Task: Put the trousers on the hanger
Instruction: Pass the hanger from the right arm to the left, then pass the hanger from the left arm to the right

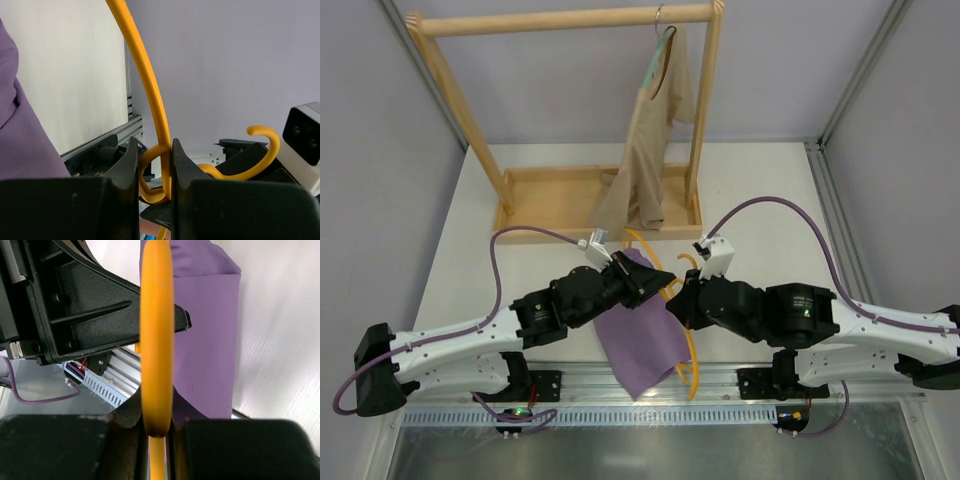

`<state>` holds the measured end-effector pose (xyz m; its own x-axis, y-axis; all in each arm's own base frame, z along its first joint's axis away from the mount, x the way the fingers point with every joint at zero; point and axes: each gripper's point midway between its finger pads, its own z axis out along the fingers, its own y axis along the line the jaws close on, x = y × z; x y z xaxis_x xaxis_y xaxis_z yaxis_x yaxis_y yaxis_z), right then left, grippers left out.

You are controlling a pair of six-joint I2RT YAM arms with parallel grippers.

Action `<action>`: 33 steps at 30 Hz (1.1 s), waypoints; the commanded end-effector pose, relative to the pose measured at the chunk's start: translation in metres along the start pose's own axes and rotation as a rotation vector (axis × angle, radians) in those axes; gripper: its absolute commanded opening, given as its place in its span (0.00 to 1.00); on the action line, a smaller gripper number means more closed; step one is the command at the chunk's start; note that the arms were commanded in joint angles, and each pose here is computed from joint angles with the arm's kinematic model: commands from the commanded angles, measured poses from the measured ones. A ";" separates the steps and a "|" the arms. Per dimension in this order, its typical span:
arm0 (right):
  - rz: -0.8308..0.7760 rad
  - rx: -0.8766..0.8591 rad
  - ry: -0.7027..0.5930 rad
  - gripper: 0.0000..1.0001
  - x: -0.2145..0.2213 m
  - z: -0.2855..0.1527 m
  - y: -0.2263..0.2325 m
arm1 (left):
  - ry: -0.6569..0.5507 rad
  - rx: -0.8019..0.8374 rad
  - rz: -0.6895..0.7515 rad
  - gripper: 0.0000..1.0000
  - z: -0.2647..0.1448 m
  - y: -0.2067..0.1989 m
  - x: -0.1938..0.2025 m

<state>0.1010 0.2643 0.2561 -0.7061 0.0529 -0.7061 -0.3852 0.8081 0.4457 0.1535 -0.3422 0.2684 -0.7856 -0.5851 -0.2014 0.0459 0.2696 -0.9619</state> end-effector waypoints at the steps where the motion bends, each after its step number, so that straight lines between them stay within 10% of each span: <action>1: 0.085 -0.117 -0.068 0.14 -0.016 -0.009 0.021 | -0.030 0.107 -0.039 0.00 -0.006 -0.035 -0.009; 7: 0.085 -0.218 -0.027 0.40 0.007 -0.005 0.024 | -0.052 0.131 -0.062 0.00 -0.015 -0.043 -0.016; 14: 0.086 -0.261 0.028 0.41 0.037 0.000 0.011 | -0.106 0.113 -0.035 0.00 -0.027 -0.046 -0.032; 25: 0.100 -0.292 0.004 0.37 0.042 -0.020 -0.015 | -0.175 0.037 0.007 0.00 -0.033 -0.031 -0.047; 33: 0.097 -0.378 -0.010 0.04 0.033 -0.027 0.005 | -0.164 0.051 0.000 0.00 -0.027 -0.032 -0.043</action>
<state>0.0528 0.2505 0.2458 -0.7564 0.1050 -0.6456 -0.5153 0.5122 0.6871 0.1624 -0.3075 0.2740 -0.7121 -0.6617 -0.2346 0.0237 0.3113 -0.9500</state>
